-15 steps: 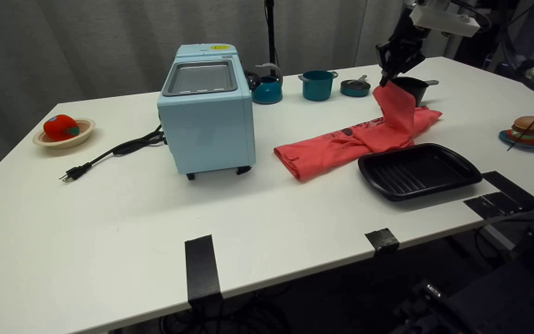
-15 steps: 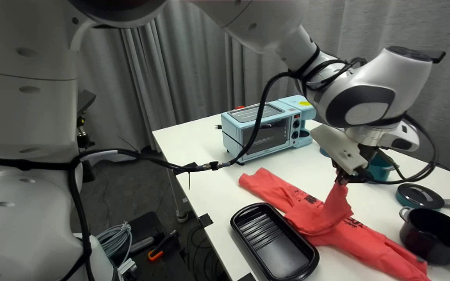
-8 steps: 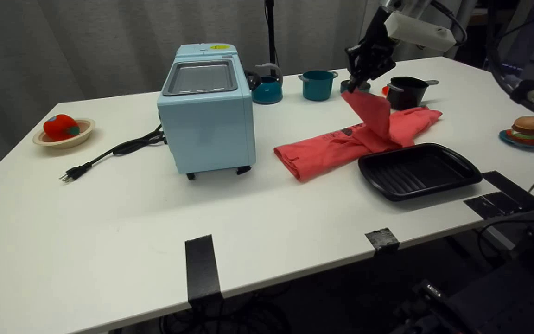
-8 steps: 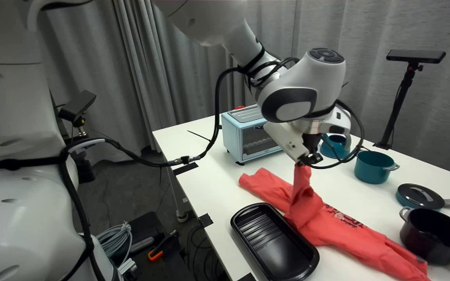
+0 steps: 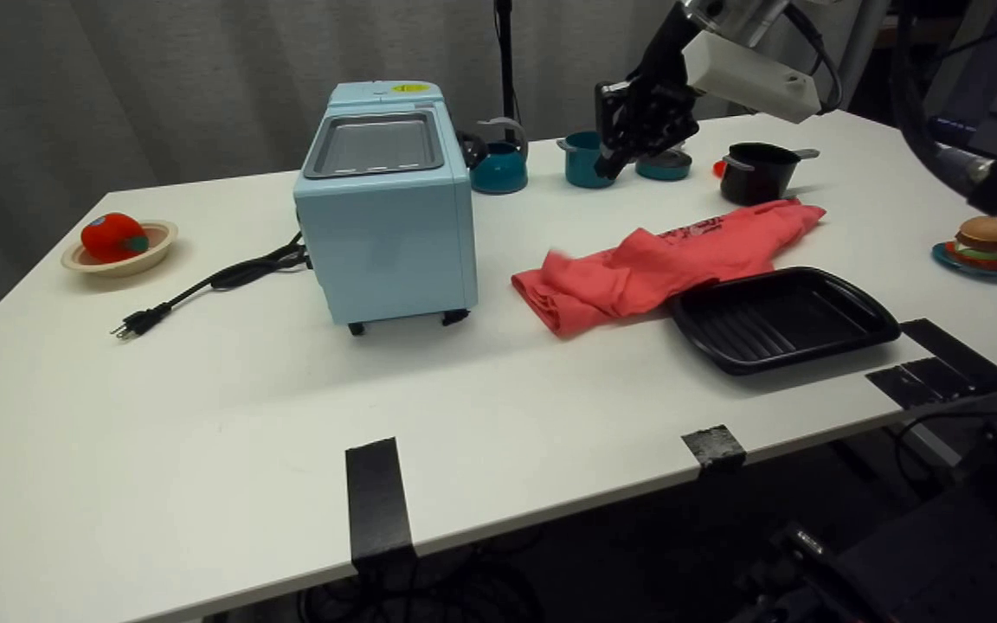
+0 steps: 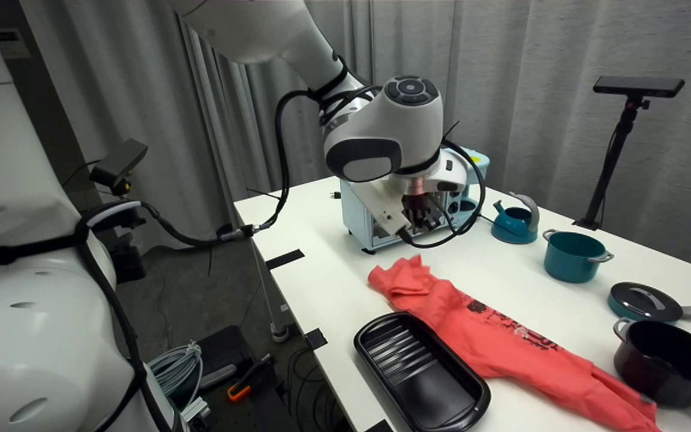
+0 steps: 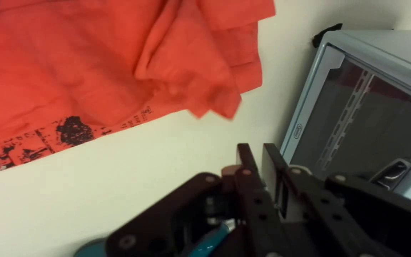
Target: Unfold the shirt
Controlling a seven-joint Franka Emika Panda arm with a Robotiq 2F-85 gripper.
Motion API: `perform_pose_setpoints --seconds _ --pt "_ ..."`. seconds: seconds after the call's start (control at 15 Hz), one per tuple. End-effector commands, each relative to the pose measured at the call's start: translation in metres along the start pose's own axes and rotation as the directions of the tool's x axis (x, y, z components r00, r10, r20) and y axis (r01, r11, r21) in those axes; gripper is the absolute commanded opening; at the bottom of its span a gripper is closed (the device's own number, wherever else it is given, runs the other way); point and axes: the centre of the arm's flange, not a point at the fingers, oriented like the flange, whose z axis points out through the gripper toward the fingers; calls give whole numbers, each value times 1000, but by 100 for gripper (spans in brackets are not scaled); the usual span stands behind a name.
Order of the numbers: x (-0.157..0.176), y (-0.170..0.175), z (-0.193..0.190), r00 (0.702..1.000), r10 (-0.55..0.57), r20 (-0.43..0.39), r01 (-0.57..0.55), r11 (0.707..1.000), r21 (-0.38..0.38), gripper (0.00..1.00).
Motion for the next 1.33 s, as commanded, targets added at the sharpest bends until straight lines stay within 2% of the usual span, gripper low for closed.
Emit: perform_pose_setpoints --seconds 0.0,0.07,0.2,0.27,0.8,1.27 --pt "-26 -14 -16 999 -34 -39 36 998 45 4" --pt "-28 -18 -17 998 -39 -39 41 998 57 35" --pt "-30 -22 -24 998 -55 -43 58 996 71 35" --pt "-29 -21 -27 997 -63 -43 66 995 71 41" --pt "-10 -1 -66 993 -116 4 116 993 -14 100" --pt "0 32 -122 992 -114 49 118 990 -80 100"
